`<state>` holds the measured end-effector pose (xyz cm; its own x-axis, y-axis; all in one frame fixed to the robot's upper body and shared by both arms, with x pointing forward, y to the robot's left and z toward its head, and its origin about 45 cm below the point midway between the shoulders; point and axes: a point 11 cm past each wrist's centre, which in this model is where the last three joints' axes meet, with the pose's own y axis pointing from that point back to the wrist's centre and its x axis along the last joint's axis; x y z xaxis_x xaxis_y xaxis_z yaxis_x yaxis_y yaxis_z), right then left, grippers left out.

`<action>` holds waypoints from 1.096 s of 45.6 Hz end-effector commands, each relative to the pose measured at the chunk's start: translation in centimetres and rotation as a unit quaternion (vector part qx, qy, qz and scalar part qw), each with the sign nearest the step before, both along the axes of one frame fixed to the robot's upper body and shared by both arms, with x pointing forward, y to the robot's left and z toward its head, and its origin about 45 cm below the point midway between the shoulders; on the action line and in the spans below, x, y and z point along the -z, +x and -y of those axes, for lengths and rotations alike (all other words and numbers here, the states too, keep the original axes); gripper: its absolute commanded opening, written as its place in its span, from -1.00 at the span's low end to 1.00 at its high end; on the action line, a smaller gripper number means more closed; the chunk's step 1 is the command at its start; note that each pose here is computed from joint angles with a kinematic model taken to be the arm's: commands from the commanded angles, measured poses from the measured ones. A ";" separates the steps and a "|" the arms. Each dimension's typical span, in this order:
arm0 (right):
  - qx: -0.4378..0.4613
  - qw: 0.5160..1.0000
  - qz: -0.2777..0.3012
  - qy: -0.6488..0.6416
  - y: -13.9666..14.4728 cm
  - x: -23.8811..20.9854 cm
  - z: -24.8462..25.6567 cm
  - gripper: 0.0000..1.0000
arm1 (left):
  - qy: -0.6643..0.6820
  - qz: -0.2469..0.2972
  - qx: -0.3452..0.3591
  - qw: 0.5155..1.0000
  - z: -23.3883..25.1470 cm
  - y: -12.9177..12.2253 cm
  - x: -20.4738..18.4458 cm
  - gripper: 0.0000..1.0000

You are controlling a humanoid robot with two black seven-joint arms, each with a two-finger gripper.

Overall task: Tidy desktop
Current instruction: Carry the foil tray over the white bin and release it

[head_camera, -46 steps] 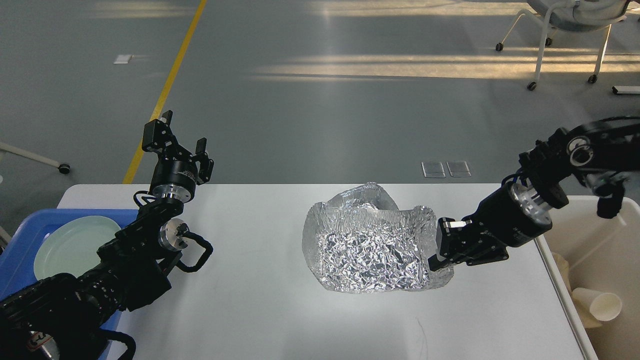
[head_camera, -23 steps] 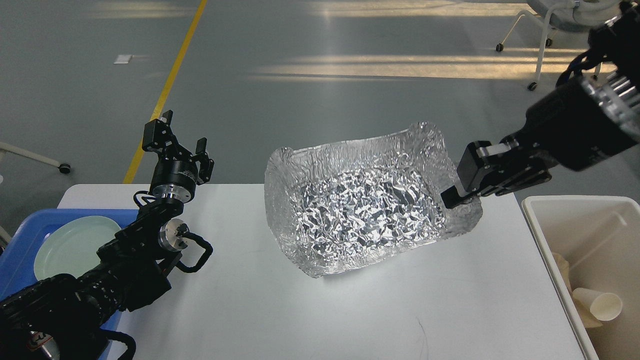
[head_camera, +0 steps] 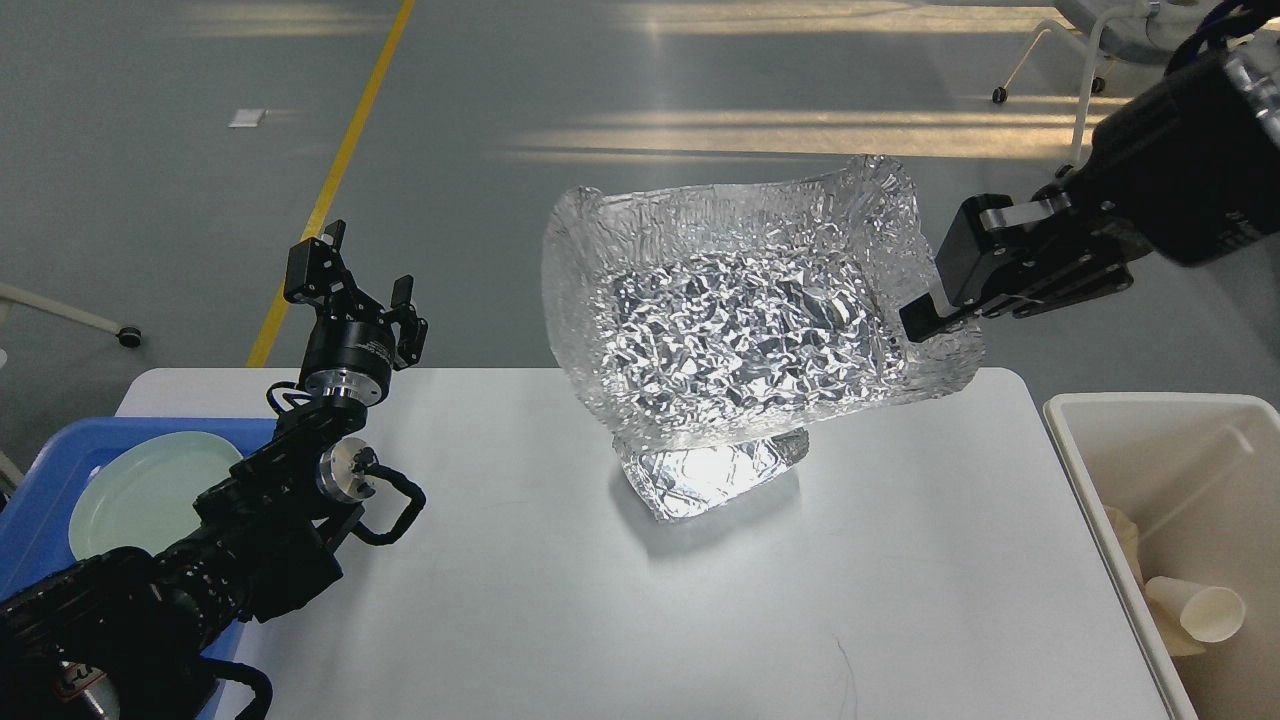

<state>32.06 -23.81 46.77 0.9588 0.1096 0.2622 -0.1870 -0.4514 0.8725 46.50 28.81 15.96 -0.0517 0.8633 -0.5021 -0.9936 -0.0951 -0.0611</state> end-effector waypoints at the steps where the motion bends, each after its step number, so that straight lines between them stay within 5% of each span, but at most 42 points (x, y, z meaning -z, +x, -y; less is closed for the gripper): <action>1: 0.075 0.996 -0.018 -0.035 3.4 3.6 5.1 -1.00 | 0.000 0.000 0.000 1.000 0.0 0.0 0.0 1.00; 9: 0.168 0.979 -0.018 -0.111 6.8 8.6 13.4 -1.00 | 0.000 0.000 0.000 1.000 0.0 0.0 0.0 1.00; 18: 0.223 0.954 0.018 -0.199 7.6 13.4 20.2 -1.00 | 0.000 0.000 0.000 1.000 0.0 0.0 0.0 1.00; 43: 0.144 0.839 0.154 -0.501 5.4 19.3 34.4 -1.00 | 0.000 0.000 0.000 1.000 0.0 0.0 0.0 1.00; 45: 0.135 0.828 0.164 -0.519 5.3 19.2 35.3 -0.78 | 0.000 0.000 0.001 1.000 0.0 0.0 0.0 1.00; 50: 0.120 0.819 0.182 -0.532 4.7 19.7 36.3 0.14 | 0.000 0.000 0.000 1.000 0.0 0.0 0.0 1.00</action>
<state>37.20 -59.02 27.39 0.8818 0.2250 0.4144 -0.4605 0.5999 0.6542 46.49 28.81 15.96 -0.0519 0.8633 -0.5019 -0.9936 -0.0953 -0.0611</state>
